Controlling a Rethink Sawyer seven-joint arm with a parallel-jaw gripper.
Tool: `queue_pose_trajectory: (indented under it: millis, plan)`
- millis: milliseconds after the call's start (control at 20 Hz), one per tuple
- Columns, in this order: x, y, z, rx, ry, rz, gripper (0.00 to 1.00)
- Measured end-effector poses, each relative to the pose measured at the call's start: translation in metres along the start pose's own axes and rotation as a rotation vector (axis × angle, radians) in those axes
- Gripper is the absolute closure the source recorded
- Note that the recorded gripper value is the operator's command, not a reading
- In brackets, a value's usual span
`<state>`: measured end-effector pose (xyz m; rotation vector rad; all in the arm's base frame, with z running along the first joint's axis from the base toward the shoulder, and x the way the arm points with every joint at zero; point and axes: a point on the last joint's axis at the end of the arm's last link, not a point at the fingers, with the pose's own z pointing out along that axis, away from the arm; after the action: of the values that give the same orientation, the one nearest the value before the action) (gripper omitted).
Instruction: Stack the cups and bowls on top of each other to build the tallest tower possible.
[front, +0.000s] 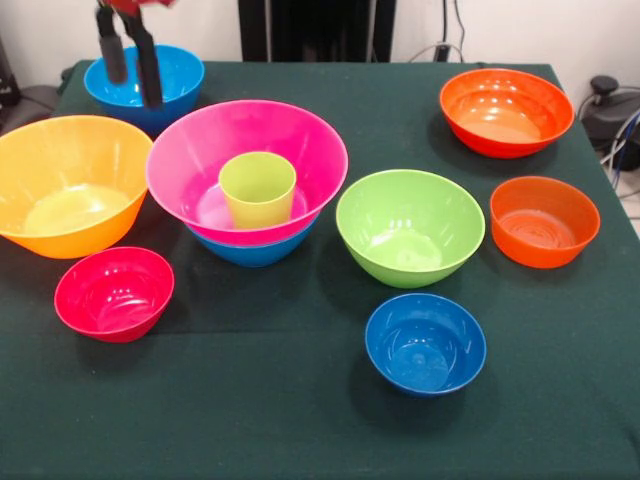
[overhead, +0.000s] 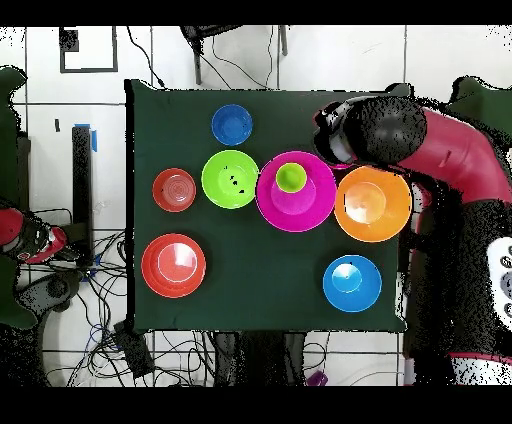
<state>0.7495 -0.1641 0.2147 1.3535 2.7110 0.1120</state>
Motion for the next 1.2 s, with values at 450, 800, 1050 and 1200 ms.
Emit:
queue_pose_trajectory:
  millis: [450, 800, 1050, 1200]
  plan:
    - [-0.006, 0.009, -0.055, 0.023, -0.007, -0.011, 0.00]
    - [-0.010, 0.012, -0.088, 0.006, -0.057, -0.015, 0.00]
    - [-0.010, 0.010, -0.082, 0.020, -0.059, -0.033, 0.00]
    - [-0.011, 0.003, -0.058, 0.051, -0.047, -0.079, 0.00]
